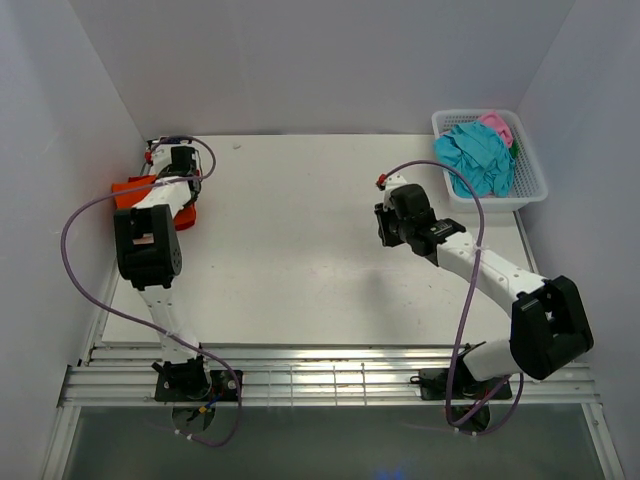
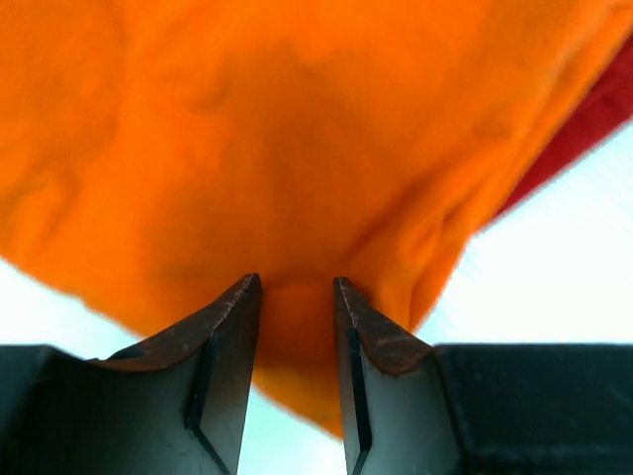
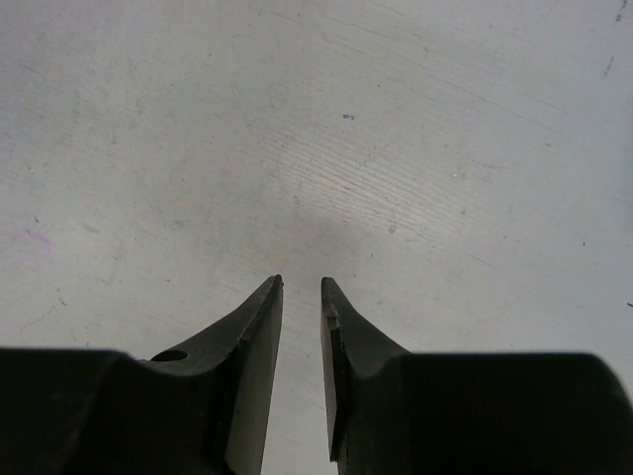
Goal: Fold and stack the t-shirts
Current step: Put the neatly folded tshirt into the corner of the board with the left arm
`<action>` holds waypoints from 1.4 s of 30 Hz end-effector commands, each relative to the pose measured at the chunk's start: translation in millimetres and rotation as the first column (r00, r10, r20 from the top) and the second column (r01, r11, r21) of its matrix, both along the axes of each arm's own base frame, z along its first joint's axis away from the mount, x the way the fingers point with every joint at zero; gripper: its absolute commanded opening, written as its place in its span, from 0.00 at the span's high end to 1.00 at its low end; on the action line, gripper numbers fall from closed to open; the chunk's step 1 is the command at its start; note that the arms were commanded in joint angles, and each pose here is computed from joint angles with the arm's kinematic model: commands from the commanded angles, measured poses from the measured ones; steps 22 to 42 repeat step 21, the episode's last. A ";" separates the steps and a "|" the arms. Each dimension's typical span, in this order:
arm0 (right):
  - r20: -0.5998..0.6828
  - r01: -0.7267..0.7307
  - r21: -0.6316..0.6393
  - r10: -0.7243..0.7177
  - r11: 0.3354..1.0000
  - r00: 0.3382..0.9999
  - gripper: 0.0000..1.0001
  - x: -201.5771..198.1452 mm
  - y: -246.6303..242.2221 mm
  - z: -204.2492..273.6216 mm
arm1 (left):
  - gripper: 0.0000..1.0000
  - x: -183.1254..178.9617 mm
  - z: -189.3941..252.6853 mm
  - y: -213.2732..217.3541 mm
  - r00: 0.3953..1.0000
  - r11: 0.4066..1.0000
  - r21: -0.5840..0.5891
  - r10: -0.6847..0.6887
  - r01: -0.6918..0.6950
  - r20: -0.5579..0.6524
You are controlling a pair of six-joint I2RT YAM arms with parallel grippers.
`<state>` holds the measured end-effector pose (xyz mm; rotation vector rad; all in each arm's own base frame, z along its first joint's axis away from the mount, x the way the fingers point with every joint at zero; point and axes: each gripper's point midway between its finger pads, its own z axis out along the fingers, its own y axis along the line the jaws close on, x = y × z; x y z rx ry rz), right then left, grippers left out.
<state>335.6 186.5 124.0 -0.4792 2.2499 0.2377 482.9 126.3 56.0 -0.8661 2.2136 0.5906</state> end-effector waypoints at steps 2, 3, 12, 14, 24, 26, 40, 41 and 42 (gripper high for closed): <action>0.086 0.044 0.038 -0.047 0.998 0.995 0.71 7.8 -4.0 41.3 | 0.50 -0.1 128.9 -35.7 0.953 0.998 -0.006 -0.050 0.055 0.298; 0.100 0.042 0.051 -0.047 0.998 0.994 0.71 8.7 -2.8 48.6 | 0.35 1.5 148.5 -69.8 0.933 0.992 0.004 -0.119 0.125 0.340; 0.183 0.026 0.153 -0.054 0.988 0.982 0.67 -10.5 -6.8 87.3 | 0.09 -97.6 222.4 -262.0 0.629 0.780 -0.010 -0.497 0.626 0.597; 0.203 0.033 0.162 -0.066 0.986 0.977 0.65 -15.5 -11.8 95.5 | 0.07 -119.9 194.6 -278.6 0.613 0.739 -0.026 -0.538 0.673 0.579; 0.290 0.038 0.198 -0.095 0.980 0.952 0.63 -33.6 -28.3 127.5 | 0.06 -156.4 187.3 -305.1 0.546 0.672 0.016 -0.615 0.740 0.569; 0.290 0.038 0.198 -0.095 0.980 0.952 0.63 -33.6 -28.3 127.5 | 0.06 -156.4 187.3 -305.1 0.546 0.672 0.016 -0.615 0.740 0.569; 0.290 0.038 0.198 -0.095 0.980 0.952 0.63 -33.6 -28.3 127.5 | 0.06 -156.4 187.3 -305.1 0.546 0.672 0.016 -0.615 0.740 0.569; 0.290 0.038 0.198 -0.095 0.980 0.952 0.63 -33.6 -28.3 127.5 | 0.06 -156.4 187.3 -305.1 0.546 0.672 0.016 -0.615 0.740 0.569; 0.290 0.038 0.198 -0.095 0.980 0.952 0.63 -33.6 -28.3 127.5 | 0.06 -156.4 187.3 -305.1 0.546 0.672 0.016 -0.615 0.740 0.569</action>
